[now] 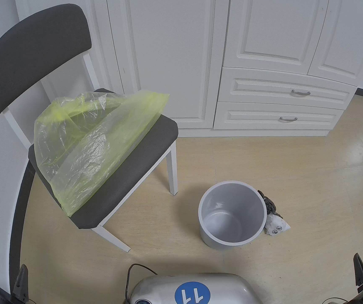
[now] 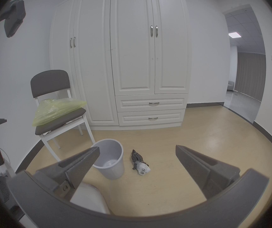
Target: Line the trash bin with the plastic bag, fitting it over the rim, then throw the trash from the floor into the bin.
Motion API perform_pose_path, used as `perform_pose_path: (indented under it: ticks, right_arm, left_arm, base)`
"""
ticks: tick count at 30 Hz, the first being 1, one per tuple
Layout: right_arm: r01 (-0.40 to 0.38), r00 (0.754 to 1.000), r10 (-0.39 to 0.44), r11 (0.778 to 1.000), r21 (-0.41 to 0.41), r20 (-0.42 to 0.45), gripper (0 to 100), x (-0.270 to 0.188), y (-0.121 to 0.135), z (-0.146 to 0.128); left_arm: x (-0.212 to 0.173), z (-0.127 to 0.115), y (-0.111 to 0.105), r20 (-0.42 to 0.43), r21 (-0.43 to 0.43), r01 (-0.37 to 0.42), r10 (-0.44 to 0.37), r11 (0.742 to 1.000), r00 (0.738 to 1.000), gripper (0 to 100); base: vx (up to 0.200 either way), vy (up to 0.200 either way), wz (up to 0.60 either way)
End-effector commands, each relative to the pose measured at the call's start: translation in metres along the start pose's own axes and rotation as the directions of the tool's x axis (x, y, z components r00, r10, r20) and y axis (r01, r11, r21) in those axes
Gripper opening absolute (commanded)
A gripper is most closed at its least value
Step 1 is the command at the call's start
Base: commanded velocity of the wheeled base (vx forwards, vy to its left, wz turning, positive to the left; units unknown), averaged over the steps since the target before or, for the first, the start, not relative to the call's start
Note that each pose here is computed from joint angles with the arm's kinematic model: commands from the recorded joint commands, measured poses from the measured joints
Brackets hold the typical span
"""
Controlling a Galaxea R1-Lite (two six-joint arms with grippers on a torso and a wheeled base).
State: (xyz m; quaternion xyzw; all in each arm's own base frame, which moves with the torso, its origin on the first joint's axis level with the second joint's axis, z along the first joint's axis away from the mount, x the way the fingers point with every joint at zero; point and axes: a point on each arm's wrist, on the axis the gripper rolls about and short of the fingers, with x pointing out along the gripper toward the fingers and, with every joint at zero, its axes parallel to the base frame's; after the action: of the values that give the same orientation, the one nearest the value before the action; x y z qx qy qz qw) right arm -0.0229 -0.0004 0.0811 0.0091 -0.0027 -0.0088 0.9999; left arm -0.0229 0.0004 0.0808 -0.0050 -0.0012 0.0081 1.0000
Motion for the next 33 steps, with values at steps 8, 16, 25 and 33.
perform_pose_path:
  ticks: [8, 16, 25, 33]
  right_arm:
    - [-0.001, 1.0, 0.001, 1.0, 0.0, -0.001, 100, 0.0, -0.0001, -0.0052]
    - [0.001, 1.0, -0.001, 1.0, 0.0, -0.001, 100, 0.0, -0.0001, -0.0052]
    - [0.001, 1.0, -0.001, 1.0, 0.0, -0.001, 100, 0.0, -0.0001, -0.0052]
    - [0.001, 1.0, -0.001, 1.0, 0.0, -0.001, 100, 0.0, -0.0001, -0.0052]
  left_arm:
    - [0.0003, -0.0053, 0.0001, -0.005, 0.002, -0.001, 0.001, 1.0, 1.0, 100]
    - [0.0003, -0.0051, 0.0, -0.004, 0.001, 0.001, -0.001, 1.0, 1.0, 100]
    - [0.0003, -0.0053, 0.0001, -0.005, 0.001, -0.001, 0.001, 1.0, 1.0, 100]
    - [0.0003, -0.0051, 0.0, -0.004, 0.004, 0.004, -0.004, 1.0, 1.0, 100]
  base:
    - [0.0, 0.0, 0.0]
    - [0.0, 0.0, 0.0]
    - [0.0, 0.0, 0.0]
    - [0.0, 0.0, 0.0]
